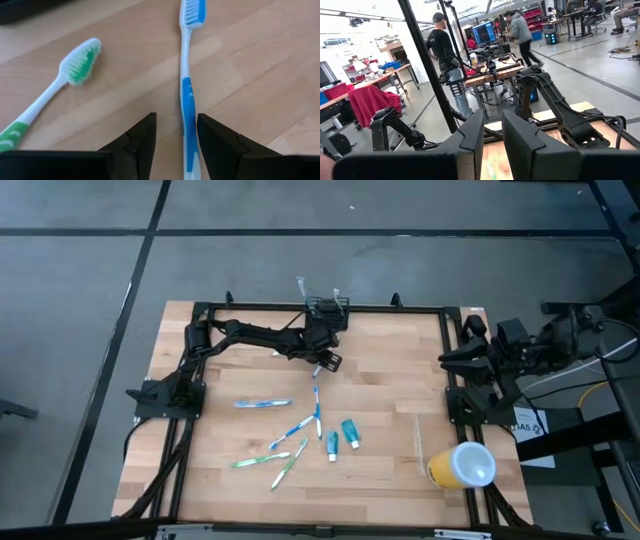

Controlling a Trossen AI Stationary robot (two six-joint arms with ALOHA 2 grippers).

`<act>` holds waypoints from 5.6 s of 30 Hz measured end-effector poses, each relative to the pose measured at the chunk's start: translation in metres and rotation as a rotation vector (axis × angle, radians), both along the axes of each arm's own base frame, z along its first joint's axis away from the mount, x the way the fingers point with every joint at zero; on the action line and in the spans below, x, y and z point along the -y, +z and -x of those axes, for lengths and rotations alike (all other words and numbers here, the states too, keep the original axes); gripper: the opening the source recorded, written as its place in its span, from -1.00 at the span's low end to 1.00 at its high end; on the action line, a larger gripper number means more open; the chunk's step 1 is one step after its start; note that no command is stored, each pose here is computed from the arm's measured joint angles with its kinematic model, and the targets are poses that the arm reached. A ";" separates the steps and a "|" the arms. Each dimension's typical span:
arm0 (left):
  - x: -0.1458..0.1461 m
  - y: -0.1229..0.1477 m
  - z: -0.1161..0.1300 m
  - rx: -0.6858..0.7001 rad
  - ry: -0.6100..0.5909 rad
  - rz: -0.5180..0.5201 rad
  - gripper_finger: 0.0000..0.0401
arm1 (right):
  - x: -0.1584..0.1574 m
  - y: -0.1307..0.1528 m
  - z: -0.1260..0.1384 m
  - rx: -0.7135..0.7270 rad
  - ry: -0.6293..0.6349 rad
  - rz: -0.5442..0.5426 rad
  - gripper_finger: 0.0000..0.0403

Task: Pick & Place toothbrushing station
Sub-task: Put the blue toothbrush into the wire organizer

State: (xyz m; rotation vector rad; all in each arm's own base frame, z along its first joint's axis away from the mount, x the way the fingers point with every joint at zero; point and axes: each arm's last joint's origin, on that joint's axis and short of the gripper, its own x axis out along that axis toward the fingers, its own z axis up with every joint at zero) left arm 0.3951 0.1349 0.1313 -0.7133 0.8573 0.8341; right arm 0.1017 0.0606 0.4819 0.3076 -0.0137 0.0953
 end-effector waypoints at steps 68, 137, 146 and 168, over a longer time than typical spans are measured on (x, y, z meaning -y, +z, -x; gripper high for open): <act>0.094 0.021 -0.006 -0.107 -0.523 -0.006 -0.19 | -0.037 0.014 -0.016 0.142 -0.060 0.092 -0.65; 0.011 0.184 0.042 0.313 -0.079 -0.637 -0.94 | -0.047 0.013 -0.017 0.141 -0.039 0.126 -0.65; -0.049 0.176 0.104 0.627 0.120 -0.865 -0.94 | -0.052 0.013 -0.010 0.142 -0.034 0.165 -0.65; -0.119 0.094 0.106 0.758 0.139 -1.068 -0.94 | -0.047 0.022 -0.006 0.188 -0.084 0.087 -0.65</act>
